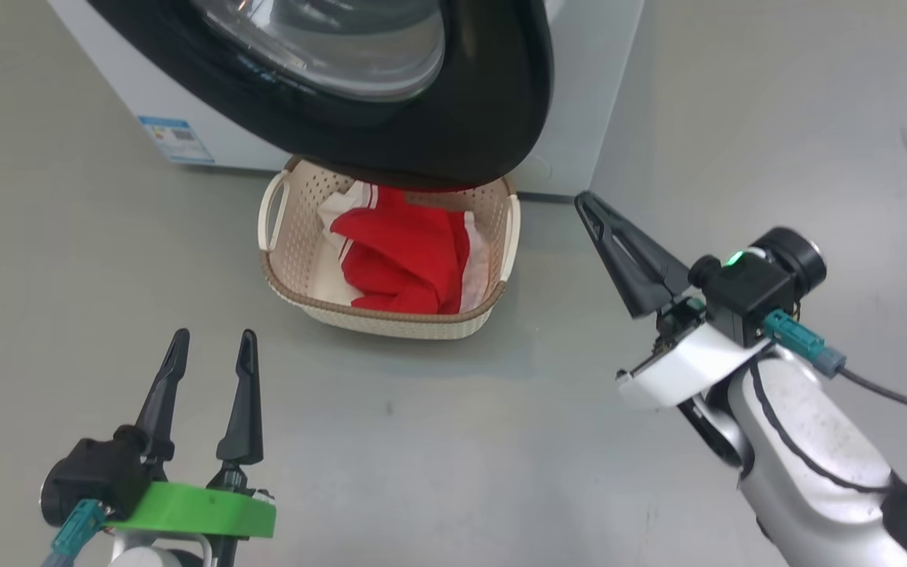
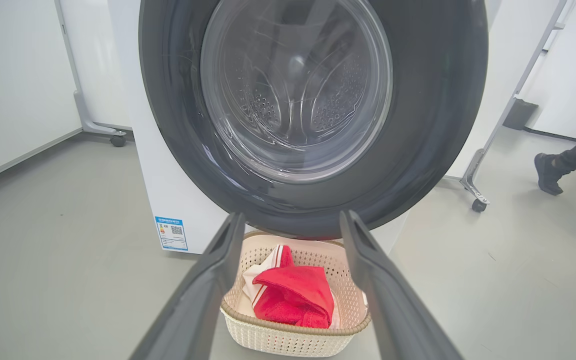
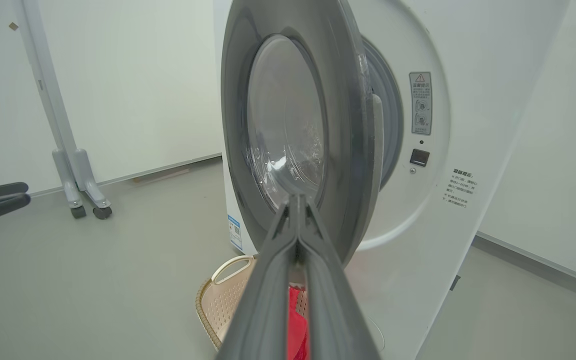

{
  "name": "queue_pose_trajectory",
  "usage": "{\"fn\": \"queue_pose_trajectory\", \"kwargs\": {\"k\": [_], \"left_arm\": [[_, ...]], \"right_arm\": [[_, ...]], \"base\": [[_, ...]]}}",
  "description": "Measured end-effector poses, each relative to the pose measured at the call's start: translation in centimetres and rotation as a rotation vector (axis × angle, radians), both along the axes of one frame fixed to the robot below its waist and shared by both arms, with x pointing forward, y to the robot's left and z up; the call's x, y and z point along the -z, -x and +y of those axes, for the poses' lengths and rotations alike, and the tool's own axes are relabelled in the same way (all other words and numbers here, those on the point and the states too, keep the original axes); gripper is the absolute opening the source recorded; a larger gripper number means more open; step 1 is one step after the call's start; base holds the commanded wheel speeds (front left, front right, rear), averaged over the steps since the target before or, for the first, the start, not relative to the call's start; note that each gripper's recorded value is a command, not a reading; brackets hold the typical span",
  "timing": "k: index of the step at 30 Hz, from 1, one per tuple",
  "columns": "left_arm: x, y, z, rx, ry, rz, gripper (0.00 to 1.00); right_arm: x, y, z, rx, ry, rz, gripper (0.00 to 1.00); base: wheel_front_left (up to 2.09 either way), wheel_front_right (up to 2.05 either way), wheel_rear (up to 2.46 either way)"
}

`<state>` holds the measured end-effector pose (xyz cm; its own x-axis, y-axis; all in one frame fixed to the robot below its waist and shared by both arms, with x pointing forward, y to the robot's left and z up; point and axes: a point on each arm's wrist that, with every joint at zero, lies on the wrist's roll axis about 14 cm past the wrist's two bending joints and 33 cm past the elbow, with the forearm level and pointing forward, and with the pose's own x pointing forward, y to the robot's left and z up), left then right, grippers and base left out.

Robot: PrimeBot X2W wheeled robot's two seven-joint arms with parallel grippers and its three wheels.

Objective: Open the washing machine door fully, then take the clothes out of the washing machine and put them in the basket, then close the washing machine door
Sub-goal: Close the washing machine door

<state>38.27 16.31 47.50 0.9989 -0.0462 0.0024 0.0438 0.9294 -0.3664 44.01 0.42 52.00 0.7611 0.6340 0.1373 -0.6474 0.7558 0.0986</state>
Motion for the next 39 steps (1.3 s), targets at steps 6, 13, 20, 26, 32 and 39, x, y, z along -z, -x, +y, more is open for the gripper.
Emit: {"fn": "queue_pose_trajectory", "kwargs": {"k": [6,13,20,26,32,39], "left_arm": [[0.7,-1.0,0.3,-0.009,-0.005,0.016,1.0],[1.4,-2.0,0.9,-0.022,-0.014,0.031,1.0],[2.5,-2.2,2.3,-0.068,0.008,0.066,1.0],[3.5,-2.5,3.5,-0.104,0.007,0.091,1.0],[4.3,-2.9,4.0,-0.118,0.0,0.112,1.0],[5.4,-3.1,4.0,-0.118,-0.002,0.144,1.0]], "right_arm": [[0.0,-2.5,1.9,-0.069,0.021,-0.031,0.0],[1.6,-5.4,3.1,-0.117,0.06,-0.028,0.0],[3.3,-7.9,4.6,-0.157,0.064,-0.009,0.0],[4.5,-9.9,5.7,-0.173,0.049,0.002,0.0],[5.8,-12.1,6.0,-0.163,0.05,0.012,0.0],[6.6,-14.6,5.7,-0.135,0.019,0.023,0.0]], "base": [[0.0,0.0,0.0],[0.0,0.0,0.0],[0.0,0.0,0.0],[0.0,0.0,0.0],[0.0,0.0,0.0],[0.0,0.0,0.0]]}}
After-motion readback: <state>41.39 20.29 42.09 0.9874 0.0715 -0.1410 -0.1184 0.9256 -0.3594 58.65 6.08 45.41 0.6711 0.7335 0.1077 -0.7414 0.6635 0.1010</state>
